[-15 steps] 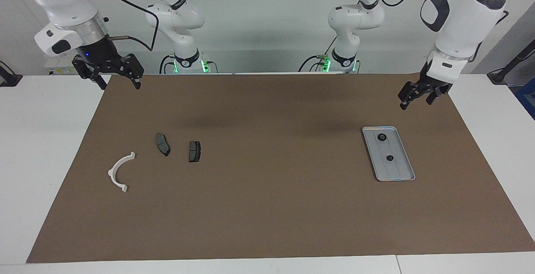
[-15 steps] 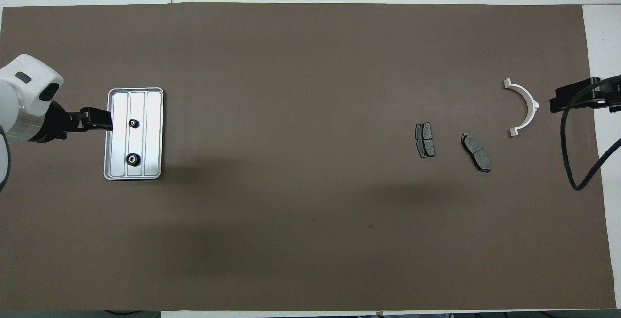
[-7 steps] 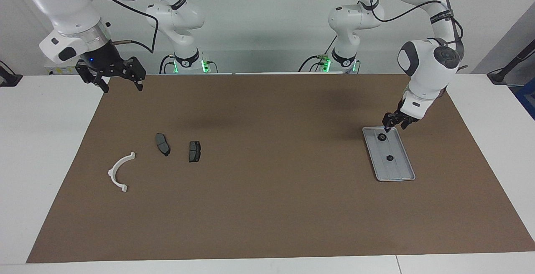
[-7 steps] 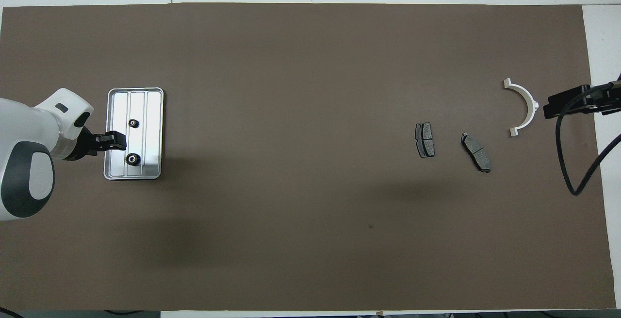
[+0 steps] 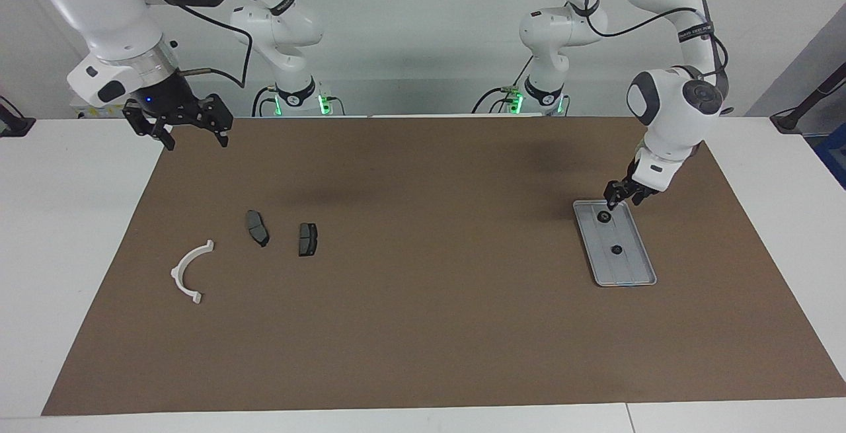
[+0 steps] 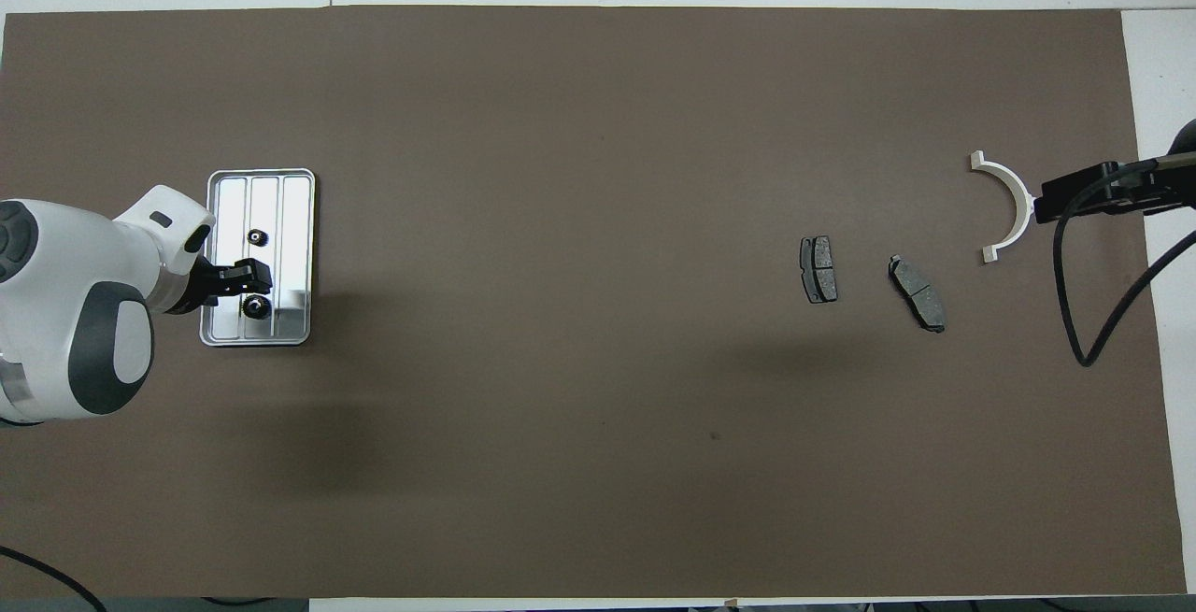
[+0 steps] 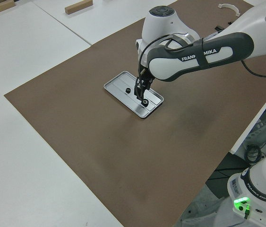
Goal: Place bearing gear from tray to pile
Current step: 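Reach the left gripper into the metal tray and grasp a black gear, then carry the gear with the left gripper to mid-table and release it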
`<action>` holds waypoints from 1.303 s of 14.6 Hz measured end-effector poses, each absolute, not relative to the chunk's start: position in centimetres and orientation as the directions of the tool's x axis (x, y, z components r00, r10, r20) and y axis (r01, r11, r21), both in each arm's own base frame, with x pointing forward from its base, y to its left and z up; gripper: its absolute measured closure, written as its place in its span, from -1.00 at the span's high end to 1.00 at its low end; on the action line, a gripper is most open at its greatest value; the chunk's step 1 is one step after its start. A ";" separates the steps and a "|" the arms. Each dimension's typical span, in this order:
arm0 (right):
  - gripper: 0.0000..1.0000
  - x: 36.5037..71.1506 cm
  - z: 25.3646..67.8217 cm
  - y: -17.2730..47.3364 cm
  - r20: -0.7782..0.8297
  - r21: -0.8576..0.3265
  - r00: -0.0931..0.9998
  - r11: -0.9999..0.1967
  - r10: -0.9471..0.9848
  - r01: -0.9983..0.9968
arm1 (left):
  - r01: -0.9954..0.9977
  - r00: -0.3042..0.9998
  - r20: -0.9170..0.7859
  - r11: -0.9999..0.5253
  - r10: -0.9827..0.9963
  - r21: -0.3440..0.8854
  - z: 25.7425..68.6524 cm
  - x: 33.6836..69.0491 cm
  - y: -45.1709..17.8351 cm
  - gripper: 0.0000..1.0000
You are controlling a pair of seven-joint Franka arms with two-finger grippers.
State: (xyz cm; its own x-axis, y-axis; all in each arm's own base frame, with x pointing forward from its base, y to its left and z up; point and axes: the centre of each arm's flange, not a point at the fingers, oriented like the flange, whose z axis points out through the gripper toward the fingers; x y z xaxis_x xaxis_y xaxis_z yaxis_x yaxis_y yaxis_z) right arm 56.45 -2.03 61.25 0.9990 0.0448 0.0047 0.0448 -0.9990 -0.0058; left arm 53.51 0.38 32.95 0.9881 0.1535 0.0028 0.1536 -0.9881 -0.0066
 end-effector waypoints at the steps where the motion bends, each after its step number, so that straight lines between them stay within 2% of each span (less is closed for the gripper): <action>1: 1.00 56.6 61.2 -2.2 0.013 -0.005 0.999 -0.999 0.042 0.042 | 0.153 0.988 -0.002 -0.988 0.153 -0.007 32.4 53.6 0.4 0.30; 4: 1.00 57.2 61.0 -3.0 0.051 0.001 0.995 -0.996 0.086 0.086 | 0.156 0.988 -0.012 -0.988 0.156 -0.008 31.6 53.6 0.5 0.21; 8: 1.00 57.2 60.2 -4.1 0.024 0.002 0.963 -0.963 0.270 0.270 | 0.160 0.987 -0.025 -0.987 0.161 -0.010 31.0 53.2 0.7 0.19; 10: 1.00 57.1 60.1 -4.2 0.017 0.000 0.961 -0.961 0.276 0.276 | 0.161 0.987 -0.027 -0.987 0.161 -0.011 30.9 53.1 0.7 0.21; 13: 1.00 57.1 60.1 -4.3 0.016 -0.001 0.962 -0.962 0.271 0.271 | 0.161 0.986 -0.028 -0.987 0.161 -0.011 30.9 53.0 0.7 0.13; 14: 1.00 57.1 60.0 -4.4 0.016 0.000 0.963 -0.963 0.271 0.271 | 0.161 0.986 -0.029 -0.987 0.161 -0.011 30.8 53.0 0.7 0.02; 19: 1.00 57.1 59.0 -4.7 -0.011 -0.010 0.957 -0.957 0.291 0.291 | 0.163 0.986 -0.026 -0.987 0.163 -0.010 30.5 53.0 0.7 0.00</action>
State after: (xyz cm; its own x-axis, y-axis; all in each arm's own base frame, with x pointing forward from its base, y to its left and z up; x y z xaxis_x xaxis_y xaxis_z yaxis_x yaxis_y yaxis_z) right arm 57.09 -4.73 59.02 0.9566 0.2914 -0.0106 0.2913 -0.9566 -0.0097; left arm 52.97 0.71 30.54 0.9862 0.1632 -0.0259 0.1630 -0.9866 -0.0105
